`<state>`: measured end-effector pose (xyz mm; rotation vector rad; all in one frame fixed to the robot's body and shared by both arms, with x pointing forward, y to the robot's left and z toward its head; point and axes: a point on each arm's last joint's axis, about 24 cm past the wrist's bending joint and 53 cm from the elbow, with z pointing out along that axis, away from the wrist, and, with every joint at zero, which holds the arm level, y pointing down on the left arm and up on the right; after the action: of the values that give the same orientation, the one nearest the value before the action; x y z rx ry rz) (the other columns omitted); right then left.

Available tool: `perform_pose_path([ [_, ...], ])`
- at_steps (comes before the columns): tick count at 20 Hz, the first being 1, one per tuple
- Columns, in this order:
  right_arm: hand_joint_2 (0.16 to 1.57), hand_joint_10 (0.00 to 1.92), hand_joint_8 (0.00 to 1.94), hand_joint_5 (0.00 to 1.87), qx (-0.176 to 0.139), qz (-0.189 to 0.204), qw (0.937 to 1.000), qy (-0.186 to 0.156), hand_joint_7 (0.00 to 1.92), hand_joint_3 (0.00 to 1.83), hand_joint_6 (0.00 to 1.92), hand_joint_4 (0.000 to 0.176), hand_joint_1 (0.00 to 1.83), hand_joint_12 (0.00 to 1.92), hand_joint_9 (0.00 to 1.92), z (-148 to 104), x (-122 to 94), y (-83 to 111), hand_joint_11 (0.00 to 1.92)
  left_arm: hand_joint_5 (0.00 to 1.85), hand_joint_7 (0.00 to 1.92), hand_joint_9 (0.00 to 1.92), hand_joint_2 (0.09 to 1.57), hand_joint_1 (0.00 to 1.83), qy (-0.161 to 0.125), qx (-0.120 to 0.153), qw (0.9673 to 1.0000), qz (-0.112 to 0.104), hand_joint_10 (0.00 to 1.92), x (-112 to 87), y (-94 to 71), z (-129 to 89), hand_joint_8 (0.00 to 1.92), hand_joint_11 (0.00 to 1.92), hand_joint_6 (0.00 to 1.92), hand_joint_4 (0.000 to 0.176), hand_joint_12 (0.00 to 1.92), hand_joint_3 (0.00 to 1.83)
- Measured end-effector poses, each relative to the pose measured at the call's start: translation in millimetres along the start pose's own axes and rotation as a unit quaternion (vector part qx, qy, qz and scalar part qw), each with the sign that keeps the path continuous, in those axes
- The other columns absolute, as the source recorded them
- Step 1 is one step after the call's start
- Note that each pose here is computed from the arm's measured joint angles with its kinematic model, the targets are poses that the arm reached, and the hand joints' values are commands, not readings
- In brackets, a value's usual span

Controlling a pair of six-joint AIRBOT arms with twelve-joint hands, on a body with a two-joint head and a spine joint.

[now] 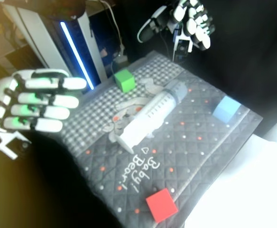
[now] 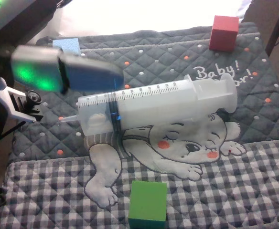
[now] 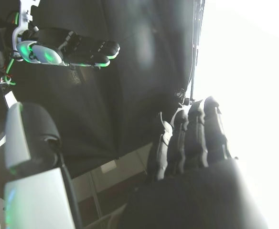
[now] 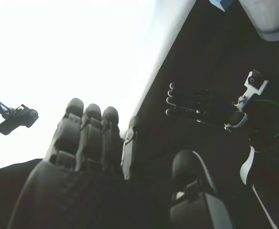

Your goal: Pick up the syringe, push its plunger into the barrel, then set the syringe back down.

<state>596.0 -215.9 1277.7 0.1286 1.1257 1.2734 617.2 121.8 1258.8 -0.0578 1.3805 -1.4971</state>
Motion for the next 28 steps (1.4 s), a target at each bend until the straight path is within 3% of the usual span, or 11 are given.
perform_pose_path([
  [2,0.66,0.00,0.00,0.06,-0.001,0.000,1.0000,0.000,0.00,0.00,0.01,0.120,0.50,0.00,0.00,0.0,0.2,0.2,0.00,0.03,0.01,0.00,0.76,0.57,0.001,0.000,1.0000,0.003,0.00,-0.3,2.1,0.7,0.00,0.00,0.00,0.020,0.02,0.00],
  [4,0.66,0.00,0.01,0.08,0.000,0.001,1.0000,-0.001,0.01,0.00,0.01,0.079,0.58,0.00,0.00,0.0,0.0,-0.3,0.00,0.01,0.00,0.00,0.76,0.55,0.003,-0.004,1.0000,0.006,0.00,-0.1,4.0,1.3,0.00,0.00,0.00,0.016,0.01,0.00],
  [5,0.64,0.00,0.00,0.06,0.000,0.001,1.0000,-0.001,0.00,0.00,0.01,0.116,0.56,0.00,0.00,0.0,0.3,-0.4,0.00,0.01,0.00,0.00,0.75,0.52,0.005,-0.003,0.9999,0.010,0.00,0.1,3.8,2.7,0.00,0.00,0.00,0.019,0.01,0.00],
  [6,0.61,0.00,0.00,0.06,0.000,0.001,1.0000,0.001,0.01,0.00,0.00,0.102,0.64,0.00,0.00,0.0,1.1,-0.2,0.00,0.00,0.00,0.00,0.75,0.47,0.005,-0.004,0.9999,0.009,0.00,0.1,4.1,3.9,0.00,0.00,0.00,0.039,0.01,0.00],
  [10,0.61,0.00,0.00,0.01,0.000,0.004,1.0000,0.000,0.00,0.00,0.00,0.075,0.61,0.00,0.00,-0.1,2.5,-0.7,0.00,0.00,0.00,0.00,0.78,0.53,0.048,-0.020,0.9967,0.062,0.00,6.0,18.8,11.9,0.00,0.00,0.00,0.000,0.00,0.01],
  [13,0.61,0.00,0.01,0.04,0.001,0.005,1.0000,-0.001,0.03,0.00,0.01,0.099,0.58,0.01,0.00,-0.1,3.1,-1.3,0.02,0.00,0.02,0.00,0.78,0.60,0.083,-0.042,0.9908,0.099,0.00,14.1,28.0,18.2,0.01,0.00,0.00,0.006,0.00,0.00],
  [17,0.66,0.00,0.00,0.01,0.001,0.005,1.0000,0.000,0.00,0.01,0.00,0.099,0.54,0.02,0.00,-0.1,3.5,-1.6,0.04,0.00,0.01,0.00,0.78,0.57,0.135,-0.050,0.9731,0.180,0.00,25.5,36.2,29.8,0.00,0.02,0.00,0.010,0.01,0.00],
  [21,0.60,0.00,0.00,0.00,0.002,0.006,1.0000,0.001,0.00,0.00,0.00,0.102,0.57,0.00,0.00,0.0,5.3,-3.1,0.00,0.00,0.00,0.00,0.81,0.46,0.192,-0.051,0.9458,0.257,0.00,48.4,43.9,34.6,0.00,0.00,0.00,0.022,0.00,0.01],
  [23,0.64,0.00,0.00,0.00,0.002,0.007,1.0000,0.000,0.00,0.00,0.00,0.076,0.55,0.00,0.00,0.0,5.0,-2.8,0.00,0.00,0.00,0.00,0.78,0.42,0.200,-0.048,0.9392,0.275,0.00,50.8,44.2,36.7,0.00,0.00,0.00,0.045,0.00,0.00],
  [24,0.63,0.00,0.00,0.00,0.001,0.010,1.0000,-0.001,0.00,0.00,0.00,0.107,0.52,0.00,0.00,-0.1,6.9,-3.1,0.00,0.00,0.00,0.00,0.78,0.43,0.203,-0.050,0.9359,0.284,0.00,50.1,46.2,37.2,0.00,0.00,0.00,0.008,0.00,0.00],
  [28,0.63,0.00,0.00,0.01,0.002,0.014,0.9999,0.001,0.00,0.00,0.00,0.134,0.55,0.00,0.00,0.1,10.8,-3.8,0.01,0.00,0.00,0.00,0.74,0.48,0.217,-0.067,0.9261,0.301,0.00,54.6,57.7,36.7,0.00,0.00,0.00,0.000,0.00,0.00],
])
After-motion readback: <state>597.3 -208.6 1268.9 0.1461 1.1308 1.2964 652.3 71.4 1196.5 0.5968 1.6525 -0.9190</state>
